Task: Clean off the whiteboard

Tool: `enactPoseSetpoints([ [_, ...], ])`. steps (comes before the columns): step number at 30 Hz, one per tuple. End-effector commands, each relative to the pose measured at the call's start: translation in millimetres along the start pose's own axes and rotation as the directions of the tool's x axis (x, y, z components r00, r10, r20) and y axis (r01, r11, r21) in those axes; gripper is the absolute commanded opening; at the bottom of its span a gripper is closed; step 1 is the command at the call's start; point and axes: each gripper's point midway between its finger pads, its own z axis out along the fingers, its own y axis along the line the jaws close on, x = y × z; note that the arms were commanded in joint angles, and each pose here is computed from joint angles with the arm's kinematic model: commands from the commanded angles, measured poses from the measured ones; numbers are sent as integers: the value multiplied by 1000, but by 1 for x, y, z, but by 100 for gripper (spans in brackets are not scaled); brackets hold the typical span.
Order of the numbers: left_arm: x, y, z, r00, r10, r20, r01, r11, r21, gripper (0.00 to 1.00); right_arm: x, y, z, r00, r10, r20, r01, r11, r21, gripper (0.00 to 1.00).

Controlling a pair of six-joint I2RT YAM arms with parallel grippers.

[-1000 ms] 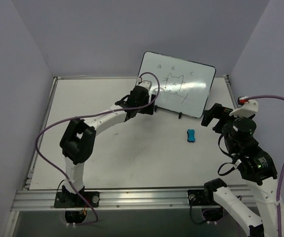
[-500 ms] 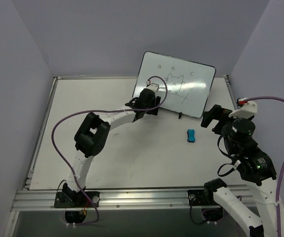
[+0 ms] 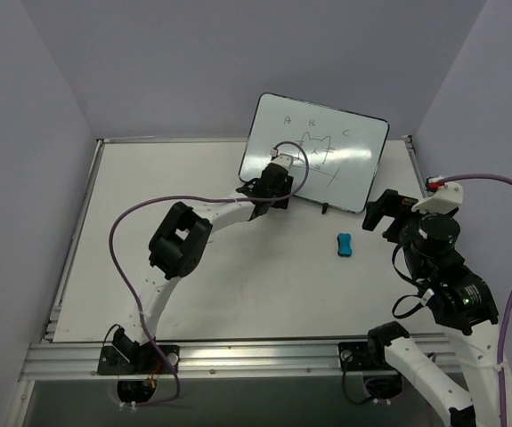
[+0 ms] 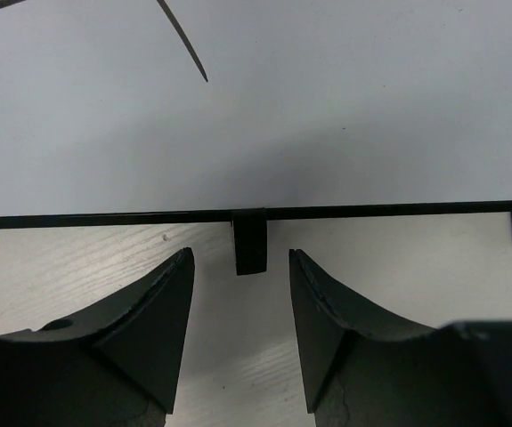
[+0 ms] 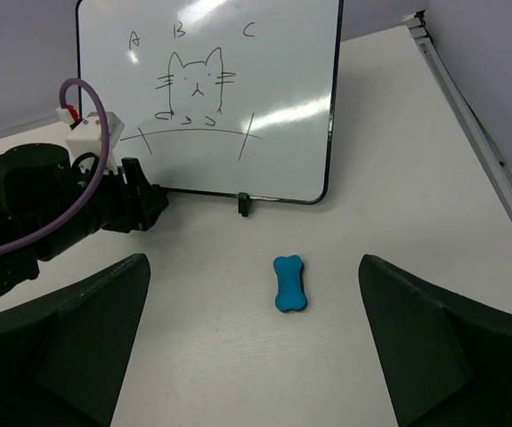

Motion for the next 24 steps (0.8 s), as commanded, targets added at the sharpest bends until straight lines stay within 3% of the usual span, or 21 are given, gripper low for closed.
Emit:
enactPoseSetpoints([
  [1,-21,-1,-1,998,-20,60,20,1000,-7,56,-9,0,-2,1000,-1,31,1,1000,-1,100],
  [10,-22,-7,9,999,-26,47,26,1000,10,53,-9,1,-2,1000,-5,30,6,1000,-7,100],
  [16,-22,-8,10,999,-30,32,30,1000,4,37,-12,1,-4,999,-7,34,7,1000,-8,100],
  [24,-9,-6,18,1000,-31,1,31,1000,-3,33,-11,1,-4,999,-11,32,11,1000,-6,100],
])
